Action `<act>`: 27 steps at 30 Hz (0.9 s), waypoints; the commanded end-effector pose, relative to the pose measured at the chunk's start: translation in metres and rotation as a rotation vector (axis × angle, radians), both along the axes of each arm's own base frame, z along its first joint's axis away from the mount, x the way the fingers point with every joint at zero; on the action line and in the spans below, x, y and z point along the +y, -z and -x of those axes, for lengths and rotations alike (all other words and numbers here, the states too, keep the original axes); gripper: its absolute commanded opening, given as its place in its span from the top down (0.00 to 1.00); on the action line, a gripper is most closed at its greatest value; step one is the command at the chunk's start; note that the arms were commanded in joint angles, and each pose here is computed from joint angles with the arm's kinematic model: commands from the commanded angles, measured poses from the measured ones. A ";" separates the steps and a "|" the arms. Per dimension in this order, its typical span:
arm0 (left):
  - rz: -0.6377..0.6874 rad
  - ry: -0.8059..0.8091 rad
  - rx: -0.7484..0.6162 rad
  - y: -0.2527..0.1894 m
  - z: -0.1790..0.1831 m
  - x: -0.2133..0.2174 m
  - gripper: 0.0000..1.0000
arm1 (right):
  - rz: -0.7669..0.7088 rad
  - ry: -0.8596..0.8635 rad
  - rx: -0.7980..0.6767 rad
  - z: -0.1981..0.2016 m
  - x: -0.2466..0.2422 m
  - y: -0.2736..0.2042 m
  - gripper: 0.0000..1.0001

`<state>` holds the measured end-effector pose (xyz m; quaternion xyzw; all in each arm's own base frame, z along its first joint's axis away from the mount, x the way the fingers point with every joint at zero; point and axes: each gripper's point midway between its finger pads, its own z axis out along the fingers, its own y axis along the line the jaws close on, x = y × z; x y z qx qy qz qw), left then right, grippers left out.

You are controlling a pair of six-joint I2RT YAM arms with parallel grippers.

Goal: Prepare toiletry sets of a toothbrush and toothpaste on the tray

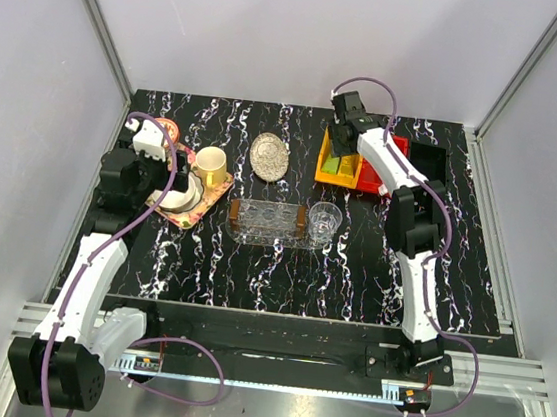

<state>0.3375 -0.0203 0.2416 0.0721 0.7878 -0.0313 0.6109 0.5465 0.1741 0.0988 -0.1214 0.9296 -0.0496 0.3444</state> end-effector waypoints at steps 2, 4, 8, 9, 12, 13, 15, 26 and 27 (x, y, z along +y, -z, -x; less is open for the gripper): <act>0.008 0.010 -0.066 -0.015 -0.003 -0.002 0.01 | 0.016 0.045 -0.021 -0.012 -0.004 -0.004 0.47; 0.008 0.013 -0.064 -0.015 -0.003 -0.002 0.01 | 0.026 0.050 -0.008 -0.012 -0.005 0.003 0.48; 0.005 0.012 -0.062 -0.013 -0.002 -0.002 0.01 | 0.043 0.059 0.007 -0.013 -0.008 0.011 0.48; 0.005 0.010 -0.062 -0.013 -0.002 -0.002 0.01 | 0.033 0.079 0.009 -0.013 -0.008 0.012 0.48; 0.000 0.007 -0.059 -0.011 -0.003 0.000 0.01 | 0.052 0.095 0.005 -0.015 -0.011 0.014 0.49; -0.001 0.005 -0.062 -0.012 -0.003 0.000 0.01 | 0.056 0.097 0.008 -0.015 -0.012 0.016 0.49; 0.003 0.011 -0.058 -0.010 -0.003 -0.002 0.01 | 0.059 0.097 0.009 -0.014 -0.012 0.017 0.50; -0.002 0.009 -0.063 -0.011 -0.003 -0.001 0.01 | 0.067 0.104 0.036 -0.014 -0.012 0.032 0.51; -0.002 0.007 -0.063 -0.011 -0.003 -0.001 0.01 | 0.070 0.102 0.041 -0.013 -0.012 0.034 0.51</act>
